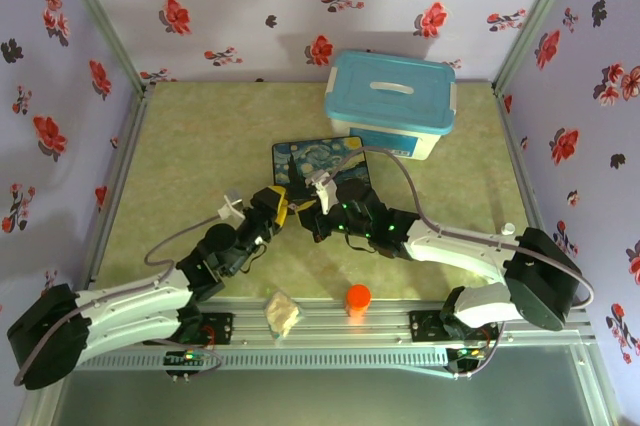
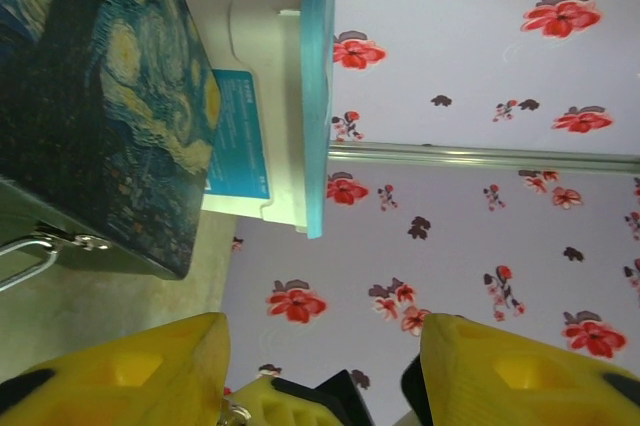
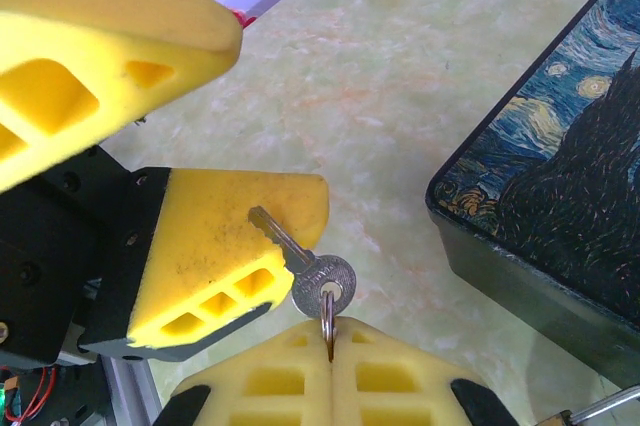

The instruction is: Unlock a padlock with a key

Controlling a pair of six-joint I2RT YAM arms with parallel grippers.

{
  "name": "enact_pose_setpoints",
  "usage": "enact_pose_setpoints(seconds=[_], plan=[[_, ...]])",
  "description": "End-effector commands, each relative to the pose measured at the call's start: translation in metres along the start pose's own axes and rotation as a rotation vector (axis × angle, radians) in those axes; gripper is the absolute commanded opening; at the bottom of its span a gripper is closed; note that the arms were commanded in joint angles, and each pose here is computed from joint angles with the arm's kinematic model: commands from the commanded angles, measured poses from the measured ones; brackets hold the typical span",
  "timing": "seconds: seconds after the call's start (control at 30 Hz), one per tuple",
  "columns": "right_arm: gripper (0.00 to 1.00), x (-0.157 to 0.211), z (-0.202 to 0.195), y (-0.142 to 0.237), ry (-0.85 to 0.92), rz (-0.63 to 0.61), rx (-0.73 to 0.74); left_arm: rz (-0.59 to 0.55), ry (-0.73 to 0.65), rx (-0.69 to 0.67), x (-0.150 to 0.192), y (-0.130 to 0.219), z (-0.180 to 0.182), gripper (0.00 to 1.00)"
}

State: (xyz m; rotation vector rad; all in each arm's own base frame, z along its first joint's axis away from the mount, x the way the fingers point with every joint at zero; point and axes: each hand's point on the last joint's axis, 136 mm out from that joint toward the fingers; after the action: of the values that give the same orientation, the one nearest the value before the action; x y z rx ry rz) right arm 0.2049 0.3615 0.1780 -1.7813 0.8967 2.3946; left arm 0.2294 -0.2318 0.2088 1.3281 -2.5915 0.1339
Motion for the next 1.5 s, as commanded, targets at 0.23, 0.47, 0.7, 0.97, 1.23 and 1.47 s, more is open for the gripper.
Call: enact_pose_setpoints(seconds=[0.23,0.47,0.7,0.97,1.23,1.47], plan=[[0.00,0.004,0.004,0.000,-0.002,0.011,-0.017,-0.033,-0.064,-0.044,-0.008,-0.005,0.007,0.39],[0.00,0.003,0.004,0.002,0.005,0.005,-0.012,-0.041,-0.060,-0.057,-0.011,-0.005,0.010,0.23],[0.00,0.004,0.005,0.001,0.008,0.010,-0.015,-0.041,-0.060,-0.090,-0.015,-0.005,0.017,0.04],[0.59,-0.002,0.001,0.007,0.007,0.008,0.008,-0.013,-0.117,-0.077,-0.018,-0.006,0.010,0.00],[1.00,-0.035,-0.012,0.035,-0.187,-0.150,-0.158,0.096,-0.638,-0.107,-0.009,-0.002,-0.017,0.00],[0.99,-0.067,0.004,0.052,-0.210,-0.327,-0.330,0.311,-0.928,0.038,0.036,0.006,-0.050,0.00]])
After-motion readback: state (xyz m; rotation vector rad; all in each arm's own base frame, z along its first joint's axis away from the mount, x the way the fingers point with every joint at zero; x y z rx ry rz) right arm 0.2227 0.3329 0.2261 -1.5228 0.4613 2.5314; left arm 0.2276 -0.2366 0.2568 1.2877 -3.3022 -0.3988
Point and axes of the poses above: each hand's point on the last joint's axis, 136 mm out from that joint toward the fingers, its own y axis back along the fingers, its own z axis along the line the jaws close on, x = y × z, and after that the axes turned 12 degrees about y, right-handed
